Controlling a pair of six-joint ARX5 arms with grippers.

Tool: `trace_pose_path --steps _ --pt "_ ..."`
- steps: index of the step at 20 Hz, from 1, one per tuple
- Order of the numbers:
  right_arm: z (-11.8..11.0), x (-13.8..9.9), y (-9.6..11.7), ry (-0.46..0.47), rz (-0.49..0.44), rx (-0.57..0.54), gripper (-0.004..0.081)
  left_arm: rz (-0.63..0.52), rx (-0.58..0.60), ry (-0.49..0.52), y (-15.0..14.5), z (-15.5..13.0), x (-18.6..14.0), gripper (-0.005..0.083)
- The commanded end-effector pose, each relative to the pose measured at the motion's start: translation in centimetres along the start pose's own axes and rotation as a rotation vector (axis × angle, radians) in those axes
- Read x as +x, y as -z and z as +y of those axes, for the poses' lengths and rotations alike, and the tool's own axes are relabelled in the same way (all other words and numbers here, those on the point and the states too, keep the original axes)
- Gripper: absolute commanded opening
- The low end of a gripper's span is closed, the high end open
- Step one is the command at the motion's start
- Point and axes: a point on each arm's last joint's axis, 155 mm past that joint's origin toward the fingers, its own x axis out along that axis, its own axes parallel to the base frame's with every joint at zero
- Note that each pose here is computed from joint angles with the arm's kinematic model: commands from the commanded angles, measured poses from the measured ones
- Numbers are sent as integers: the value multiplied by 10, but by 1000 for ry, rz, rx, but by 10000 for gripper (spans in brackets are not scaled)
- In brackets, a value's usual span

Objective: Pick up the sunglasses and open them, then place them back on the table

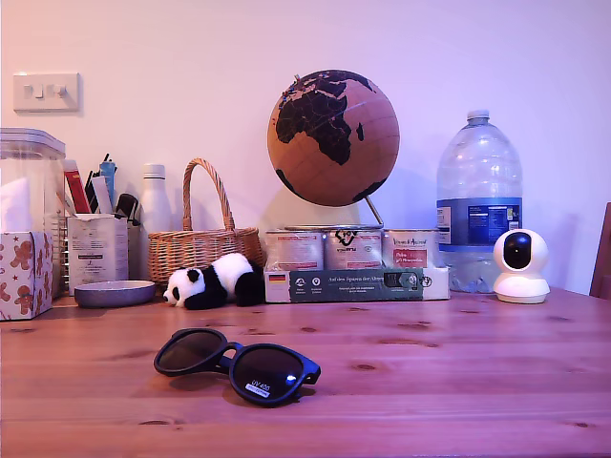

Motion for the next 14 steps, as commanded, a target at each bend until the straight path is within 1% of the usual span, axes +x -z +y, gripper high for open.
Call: trace_pose_path --steps 1,10,11,14 --pt "1 0 1 -3 -6 1 -11 15 2 21 8 -4 1 -11" --pt "1 0 1 -4 -6 2 -11 11 0 21 7 -4 1 -11" --pt "1 0 0 -4 -7 3 -11 11 -12 25 7 -5 1 -11" --pt "3 0 -7 -14 -36 4 -11 3 -132 73 3 -13 1 -11"
